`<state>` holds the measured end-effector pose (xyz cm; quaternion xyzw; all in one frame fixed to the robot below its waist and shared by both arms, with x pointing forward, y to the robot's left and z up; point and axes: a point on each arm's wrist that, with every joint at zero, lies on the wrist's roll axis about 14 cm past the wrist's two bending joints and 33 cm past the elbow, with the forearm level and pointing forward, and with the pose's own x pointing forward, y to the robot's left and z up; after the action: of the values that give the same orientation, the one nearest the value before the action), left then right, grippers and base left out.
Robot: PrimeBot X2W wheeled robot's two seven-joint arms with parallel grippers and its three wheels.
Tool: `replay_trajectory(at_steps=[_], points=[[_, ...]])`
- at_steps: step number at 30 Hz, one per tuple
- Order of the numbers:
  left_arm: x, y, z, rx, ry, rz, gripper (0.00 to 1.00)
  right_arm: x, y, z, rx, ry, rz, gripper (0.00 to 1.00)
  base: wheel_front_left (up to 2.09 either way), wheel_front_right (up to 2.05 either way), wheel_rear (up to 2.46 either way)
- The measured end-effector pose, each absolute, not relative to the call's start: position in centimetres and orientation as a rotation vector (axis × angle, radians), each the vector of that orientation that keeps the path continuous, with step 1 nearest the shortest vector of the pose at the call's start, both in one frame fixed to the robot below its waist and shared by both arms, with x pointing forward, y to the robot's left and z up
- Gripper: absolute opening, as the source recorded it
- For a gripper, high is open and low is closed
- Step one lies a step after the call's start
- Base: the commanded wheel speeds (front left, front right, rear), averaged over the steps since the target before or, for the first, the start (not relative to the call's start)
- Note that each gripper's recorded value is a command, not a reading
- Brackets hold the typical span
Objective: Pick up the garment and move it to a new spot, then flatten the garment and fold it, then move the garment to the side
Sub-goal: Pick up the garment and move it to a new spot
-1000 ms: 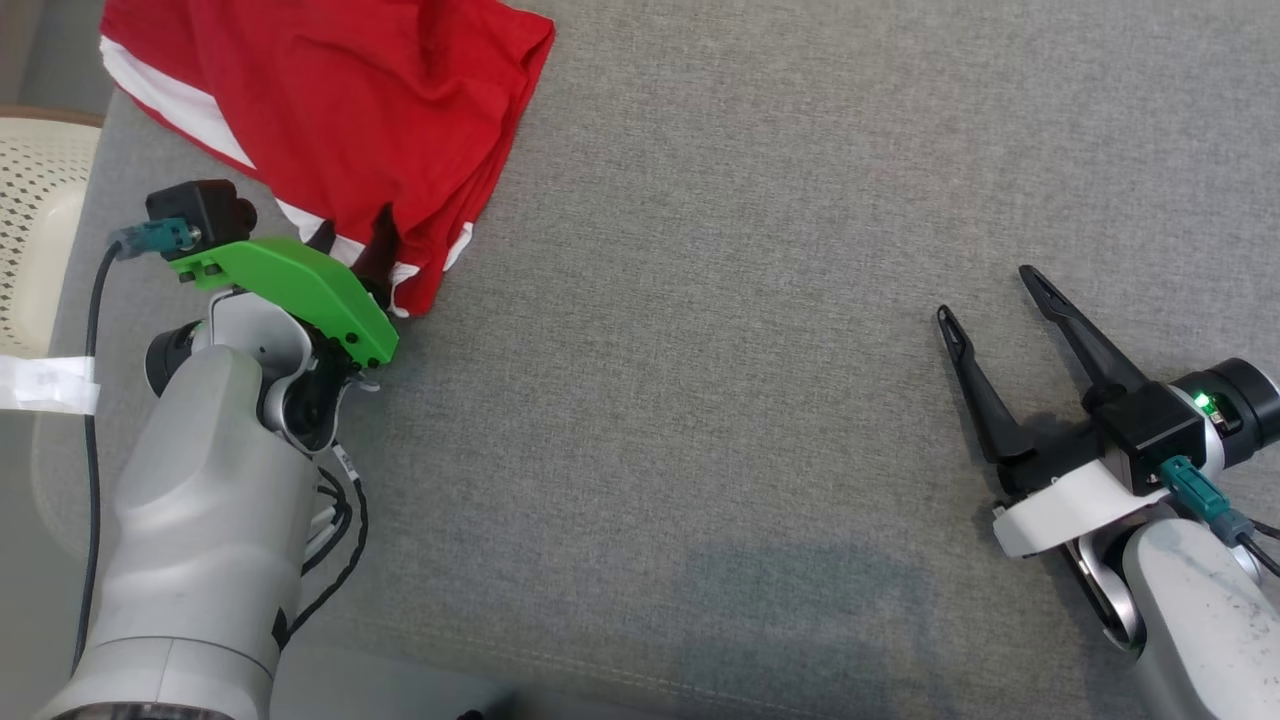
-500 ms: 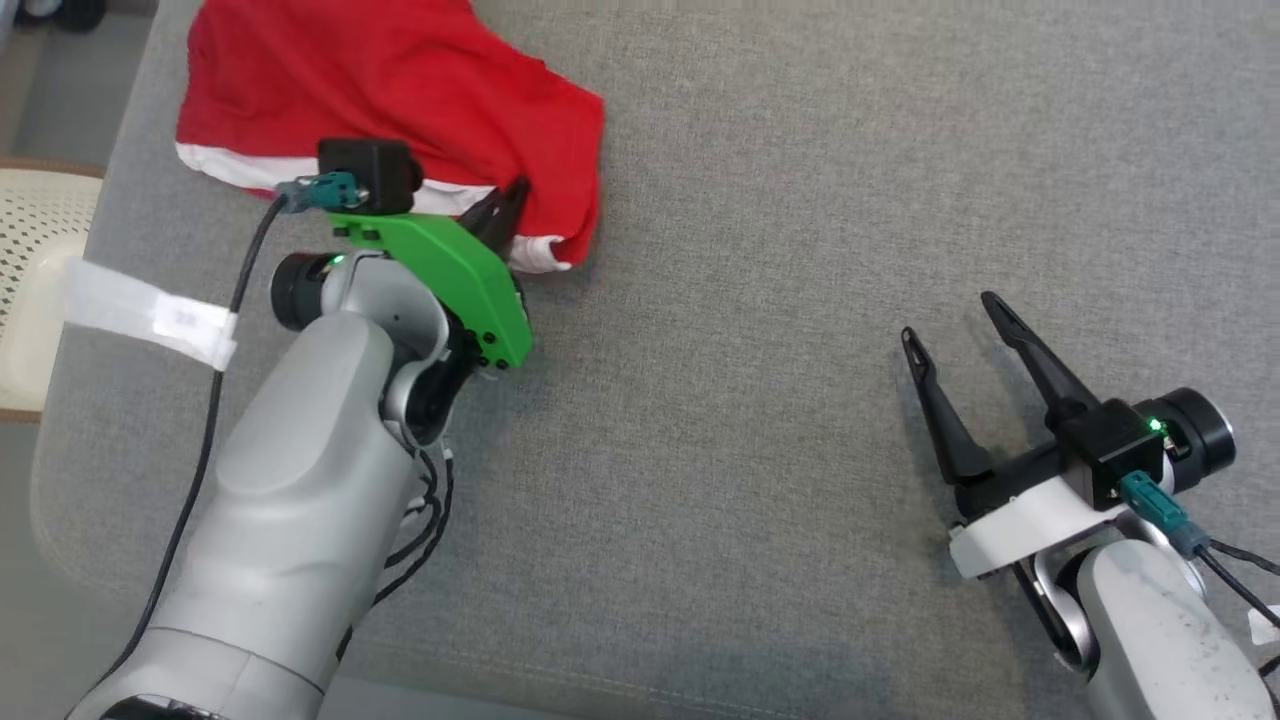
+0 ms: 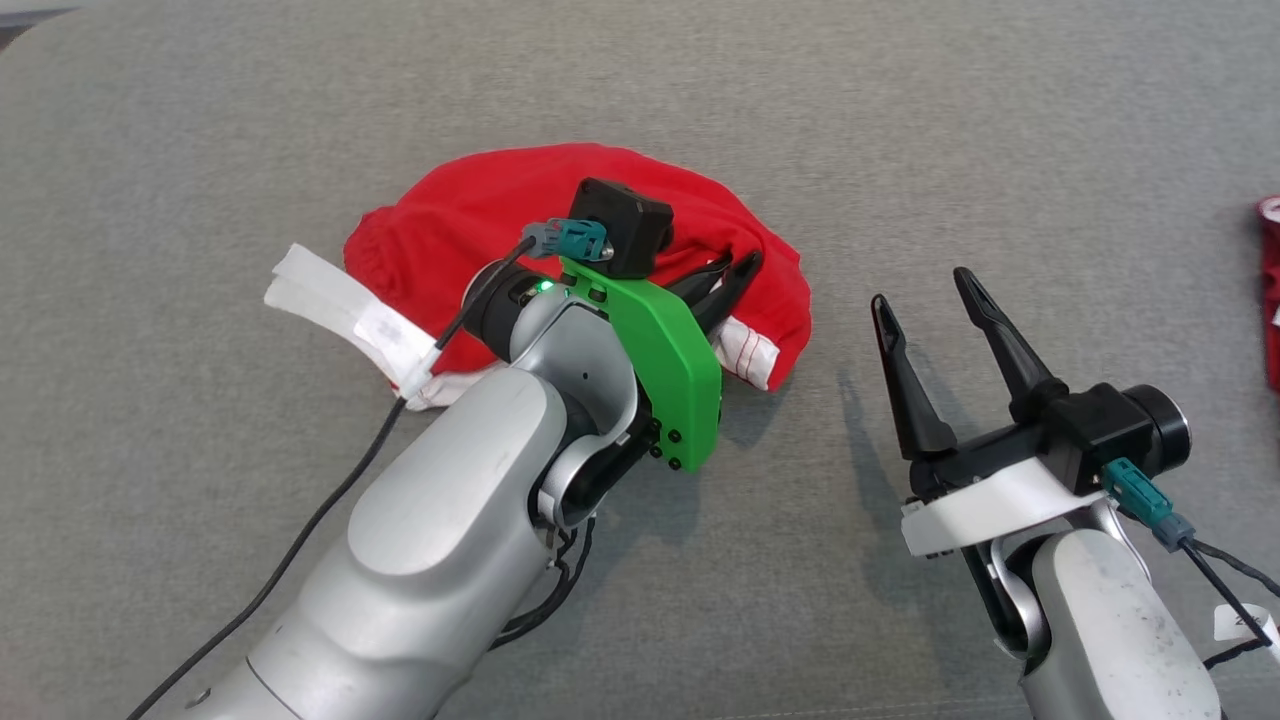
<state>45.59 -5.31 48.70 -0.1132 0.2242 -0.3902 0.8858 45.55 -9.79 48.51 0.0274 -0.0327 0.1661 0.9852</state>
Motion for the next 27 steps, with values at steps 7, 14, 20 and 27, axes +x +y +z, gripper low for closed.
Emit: replay_trajectory(at_steps=[7,14,20,27], points=[[43.3,-12.1,47.6,-0.193,0.549,-0.960,0.00,43.2,-14.5,50.1,0.053,-0.087,0.185,1.00,0.00,0.00,0.00],[40.9,-17.7,45.6,-0.146,0.588,-1.091,0.00,40.0,-20.1,51.0,0.053,-0.089,0.014,1.00,0.00,0.00,0.00],[38.8,-21.3,44.9,-0.162,0.605,-1.178,1.00,37.3,-24.0,51.4,0.037,-0.082,-0.116,1.00,0.00,0.00,0.00],[40.1,-20.4,44.6,-0.221,0.578,-1.151,1.00,36.9,-25.5,51.0,0.012,-0.069,-0.161,1.00,0.00,0.00,0.00]])
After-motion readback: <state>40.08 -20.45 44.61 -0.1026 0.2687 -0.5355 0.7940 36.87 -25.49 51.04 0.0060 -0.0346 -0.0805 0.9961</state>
